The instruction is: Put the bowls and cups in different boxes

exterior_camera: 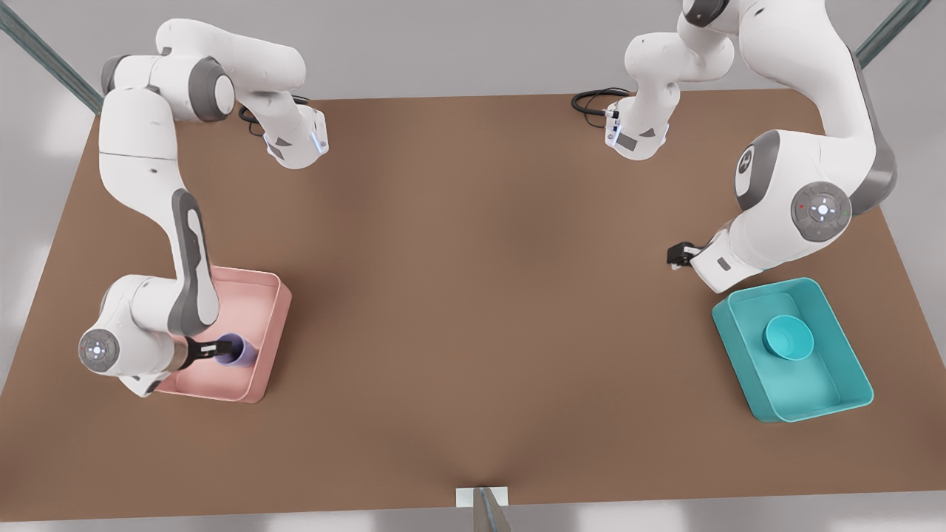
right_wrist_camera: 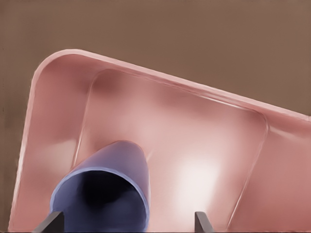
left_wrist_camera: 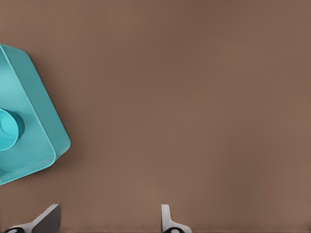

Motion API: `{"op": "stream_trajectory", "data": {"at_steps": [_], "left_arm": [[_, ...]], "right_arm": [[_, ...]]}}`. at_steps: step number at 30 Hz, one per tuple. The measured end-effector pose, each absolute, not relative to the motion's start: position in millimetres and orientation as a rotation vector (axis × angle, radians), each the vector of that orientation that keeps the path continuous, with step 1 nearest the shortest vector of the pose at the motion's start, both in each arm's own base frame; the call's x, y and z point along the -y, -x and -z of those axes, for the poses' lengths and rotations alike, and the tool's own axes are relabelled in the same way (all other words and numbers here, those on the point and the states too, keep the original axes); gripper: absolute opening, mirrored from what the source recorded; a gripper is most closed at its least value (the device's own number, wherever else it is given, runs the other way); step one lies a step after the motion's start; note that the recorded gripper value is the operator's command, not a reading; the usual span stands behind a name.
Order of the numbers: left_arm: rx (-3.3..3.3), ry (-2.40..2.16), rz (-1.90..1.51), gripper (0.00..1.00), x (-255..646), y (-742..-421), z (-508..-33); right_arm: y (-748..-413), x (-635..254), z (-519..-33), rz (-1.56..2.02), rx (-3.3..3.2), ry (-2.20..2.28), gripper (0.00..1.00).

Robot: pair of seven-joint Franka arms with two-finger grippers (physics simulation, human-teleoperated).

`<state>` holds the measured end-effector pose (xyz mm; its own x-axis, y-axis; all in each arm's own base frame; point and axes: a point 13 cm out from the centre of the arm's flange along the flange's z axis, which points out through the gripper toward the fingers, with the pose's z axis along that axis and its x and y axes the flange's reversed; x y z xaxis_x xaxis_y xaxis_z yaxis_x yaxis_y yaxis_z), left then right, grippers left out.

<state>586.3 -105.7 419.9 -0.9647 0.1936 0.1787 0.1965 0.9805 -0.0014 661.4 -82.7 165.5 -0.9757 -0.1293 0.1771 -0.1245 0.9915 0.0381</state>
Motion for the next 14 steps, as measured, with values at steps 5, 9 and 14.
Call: {"op": "stream_trajectory", "data": {"at_steps": [5,9,14], "left_arm": [[2.933,0.291,0.025,1.0,105.4,-583.4,-417.4],[2.929,0.289,0.025,1.0,104.4,-582.5,-417.5],[2.926,0.289,0.027,1.0,104.0,-582.1,-416.8]], "right_arm": [[-656.2,48.4,-315.0,0.047,3.039,-0.268,1.0],[-616.6,44.2,-412.0,0.046,3.05,-0.252,1.0],[-586.1,36.1,-433.6,0.055,2.981,-0.216,1.0]]}}
